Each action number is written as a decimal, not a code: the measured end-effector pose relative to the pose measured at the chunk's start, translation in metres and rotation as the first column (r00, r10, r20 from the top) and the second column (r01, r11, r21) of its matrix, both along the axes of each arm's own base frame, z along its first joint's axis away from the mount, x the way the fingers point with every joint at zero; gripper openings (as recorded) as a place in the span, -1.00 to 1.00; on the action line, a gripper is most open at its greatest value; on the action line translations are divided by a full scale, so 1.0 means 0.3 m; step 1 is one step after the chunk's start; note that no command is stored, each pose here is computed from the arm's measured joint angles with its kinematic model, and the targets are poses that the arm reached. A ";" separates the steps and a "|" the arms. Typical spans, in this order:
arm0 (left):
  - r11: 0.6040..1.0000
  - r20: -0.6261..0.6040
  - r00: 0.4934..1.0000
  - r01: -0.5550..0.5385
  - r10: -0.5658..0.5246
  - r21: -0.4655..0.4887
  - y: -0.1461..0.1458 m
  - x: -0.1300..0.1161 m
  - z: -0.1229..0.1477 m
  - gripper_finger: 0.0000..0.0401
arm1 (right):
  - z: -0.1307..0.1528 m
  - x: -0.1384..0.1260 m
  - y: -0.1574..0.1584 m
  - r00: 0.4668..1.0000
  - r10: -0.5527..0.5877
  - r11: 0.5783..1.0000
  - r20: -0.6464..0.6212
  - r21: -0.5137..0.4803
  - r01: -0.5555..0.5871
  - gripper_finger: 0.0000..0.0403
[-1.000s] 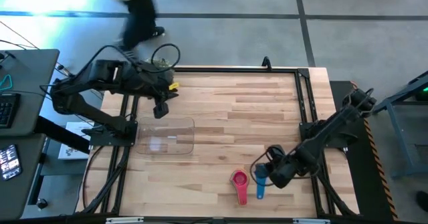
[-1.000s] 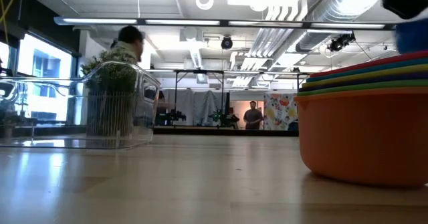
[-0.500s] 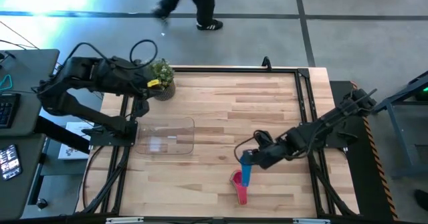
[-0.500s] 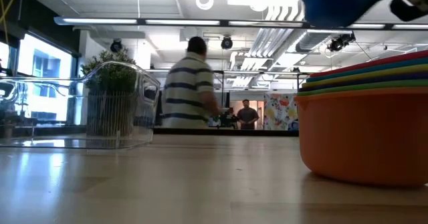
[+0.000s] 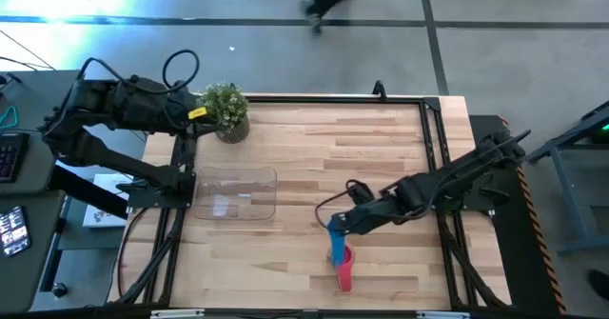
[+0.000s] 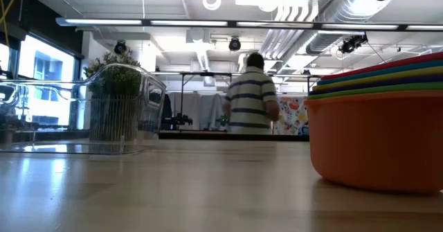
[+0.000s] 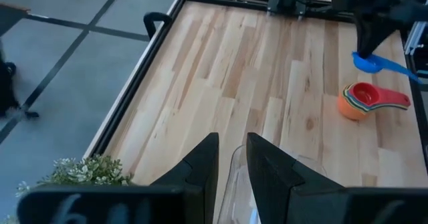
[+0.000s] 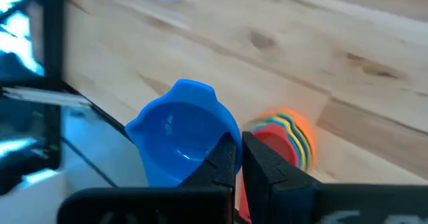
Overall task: Nest measuring cups in basket
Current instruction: Stack the blue measuring cup on top of the red measuring cup, then put the nested measuring cups into the transparent bin
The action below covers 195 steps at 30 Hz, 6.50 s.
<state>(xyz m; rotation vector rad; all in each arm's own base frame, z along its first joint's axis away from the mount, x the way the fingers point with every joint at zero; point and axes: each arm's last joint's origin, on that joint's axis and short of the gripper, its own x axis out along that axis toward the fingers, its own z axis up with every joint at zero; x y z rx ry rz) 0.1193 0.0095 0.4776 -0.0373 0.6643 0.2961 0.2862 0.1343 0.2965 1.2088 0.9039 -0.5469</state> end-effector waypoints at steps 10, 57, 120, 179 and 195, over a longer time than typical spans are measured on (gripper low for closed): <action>1.000 0.006 1.000 0.017 -0.017 0.021 0.000 -0.016 0.004 -0.67 | -0.071 0.090 0.066 0.962 0.141 0.989 -0.234 0.068 -0.128 -1.00; 1.000 0.006 1.000 0.016 -0.016 0.021 0.000 -0.015 0.004 -0.67 | -0.250 0.094 0.170 0.936 0.080 0.995 -0.342 0.089 -0.053 -1.00; 0.998 0.153 0.988 -0.004 0.012 -0.056 -0.006 -0.177 -0.041 -0.67 | -0.173 0.137 0.112 0.960 -0.018 0.999 -0.279 0.042 0.031 -0.74; 0.987 0.665 0.745 0.138 -0.047 -0.085 -0.017 -0.189 -0.771 -0.67 | 0.137 0.422 -0.148 0.635 0.035 0.940 0.772 -0.240 0.240 -0.74; 0.992 0.614 0.789 0.099 -0.031 -0.077 -0.013 -0.128 -0.901 -0.67 | 0.137 0.422 -0.143 0.628 0.020 0.961 0.778 -0.189 0.204 -0.74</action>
